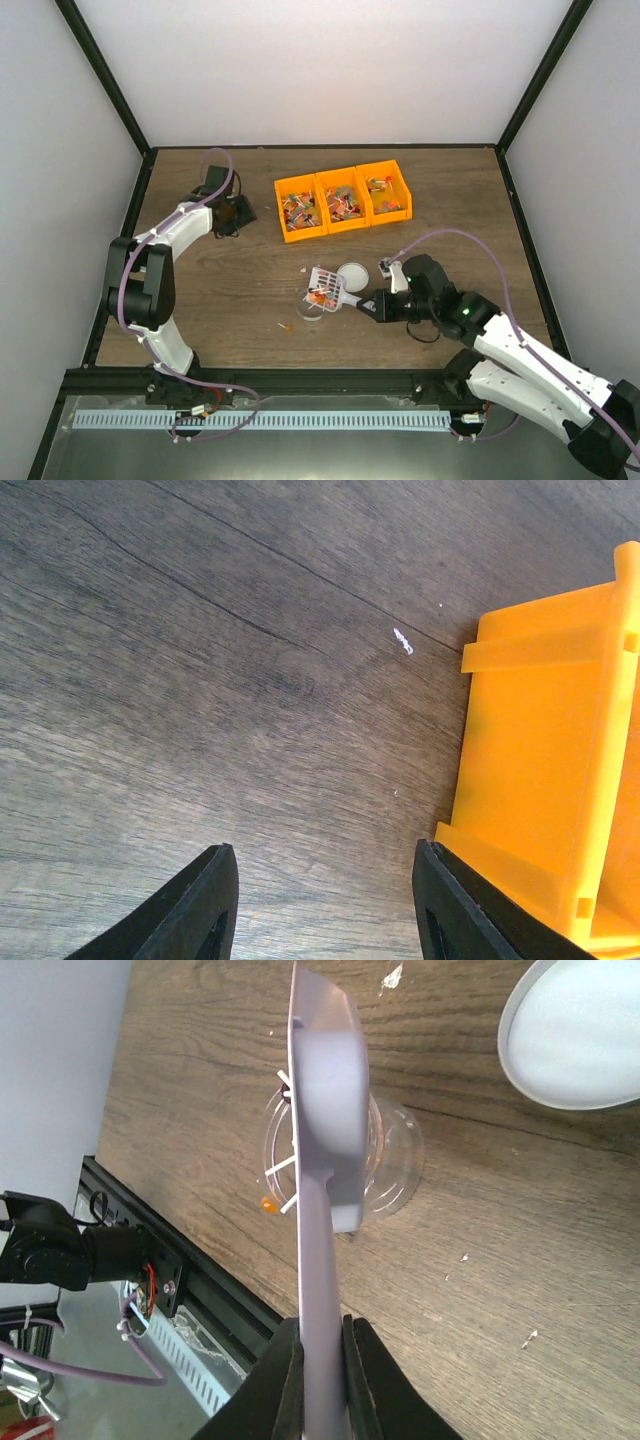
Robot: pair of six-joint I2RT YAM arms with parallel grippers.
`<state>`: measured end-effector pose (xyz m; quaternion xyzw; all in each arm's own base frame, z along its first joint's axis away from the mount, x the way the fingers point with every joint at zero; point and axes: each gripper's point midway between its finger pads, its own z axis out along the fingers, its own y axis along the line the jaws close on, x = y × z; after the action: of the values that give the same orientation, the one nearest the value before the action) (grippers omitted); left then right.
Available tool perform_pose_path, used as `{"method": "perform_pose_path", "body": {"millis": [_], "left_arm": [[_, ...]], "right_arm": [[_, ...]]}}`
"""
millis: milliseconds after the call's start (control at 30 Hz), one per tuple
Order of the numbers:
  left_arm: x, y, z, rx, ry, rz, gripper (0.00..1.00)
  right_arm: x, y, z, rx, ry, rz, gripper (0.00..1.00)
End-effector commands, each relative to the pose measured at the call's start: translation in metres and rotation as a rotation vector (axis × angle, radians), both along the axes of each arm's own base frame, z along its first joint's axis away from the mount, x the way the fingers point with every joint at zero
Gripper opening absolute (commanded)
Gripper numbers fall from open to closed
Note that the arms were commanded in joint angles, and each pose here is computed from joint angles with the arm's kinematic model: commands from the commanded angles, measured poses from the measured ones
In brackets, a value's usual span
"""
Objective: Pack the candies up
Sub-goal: Place the fake candies in the packing bottle.
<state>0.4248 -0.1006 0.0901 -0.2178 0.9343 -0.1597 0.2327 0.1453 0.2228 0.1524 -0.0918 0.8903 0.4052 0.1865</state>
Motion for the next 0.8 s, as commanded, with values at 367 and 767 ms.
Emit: {"method": "perform_pose_path", "body": {"millis": [367,767], "left_arm": [[0.0,0.002,0.002,-0.024,-0.013,-0.005,0.5],[0.001,0.004,0.001,-0.024,-0.01,-0.002,0.5]], "right_arm": [[0.006,-0.01,0.032,-0.107,-0.074,-0.002,0.01],[0.011,-0.007,0.047,-0.216,-0.105,0.01,0.01]]}}
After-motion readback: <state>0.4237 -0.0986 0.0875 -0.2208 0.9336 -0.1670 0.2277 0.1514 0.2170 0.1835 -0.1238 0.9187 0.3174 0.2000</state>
